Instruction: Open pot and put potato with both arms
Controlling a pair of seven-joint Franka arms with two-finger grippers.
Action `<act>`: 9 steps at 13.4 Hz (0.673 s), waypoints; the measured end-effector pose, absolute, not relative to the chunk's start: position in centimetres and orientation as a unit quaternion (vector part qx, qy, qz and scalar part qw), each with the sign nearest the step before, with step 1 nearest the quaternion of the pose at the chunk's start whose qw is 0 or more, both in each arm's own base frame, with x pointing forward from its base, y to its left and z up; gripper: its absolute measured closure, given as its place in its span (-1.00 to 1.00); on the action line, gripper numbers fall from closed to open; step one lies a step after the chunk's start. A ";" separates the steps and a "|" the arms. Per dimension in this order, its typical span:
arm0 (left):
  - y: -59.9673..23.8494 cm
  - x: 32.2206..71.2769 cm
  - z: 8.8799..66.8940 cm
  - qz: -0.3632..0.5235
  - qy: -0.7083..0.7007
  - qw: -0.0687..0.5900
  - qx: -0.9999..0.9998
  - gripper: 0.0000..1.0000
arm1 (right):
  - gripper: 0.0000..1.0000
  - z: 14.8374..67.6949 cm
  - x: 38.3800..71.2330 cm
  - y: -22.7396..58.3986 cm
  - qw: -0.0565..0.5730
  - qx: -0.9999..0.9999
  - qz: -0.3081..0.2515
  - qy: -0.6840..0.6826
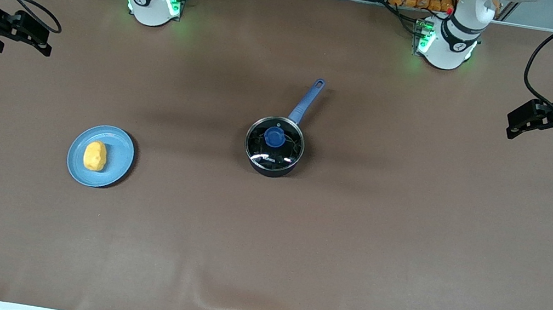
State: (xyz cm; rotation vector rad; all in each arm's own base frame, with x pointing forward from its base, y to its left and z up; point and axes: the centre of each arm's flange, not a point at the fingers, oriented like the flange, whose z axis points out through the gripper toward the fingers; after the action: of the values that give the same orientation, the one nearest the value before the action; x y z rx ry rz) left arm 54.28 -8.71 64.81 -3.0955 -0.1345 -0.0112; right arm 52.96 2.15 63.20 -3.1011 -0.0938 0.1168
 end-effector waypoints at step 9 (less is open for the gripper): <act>-8.4 54.3 65.5 -0.010 -0.046 0.020 -0.999 -1.00 | -1.00 63.2 52.9 2.2 0.018 -0.999 0.038 -0.031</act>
State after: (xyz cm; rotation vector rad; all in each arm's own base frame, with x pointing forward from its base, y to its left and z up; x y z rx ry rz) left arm 54.31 -8.42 65.49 -3.0977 -0.1433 -0.0307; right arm 52.95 2.22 63.20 -3.1015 -0.0956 0.1180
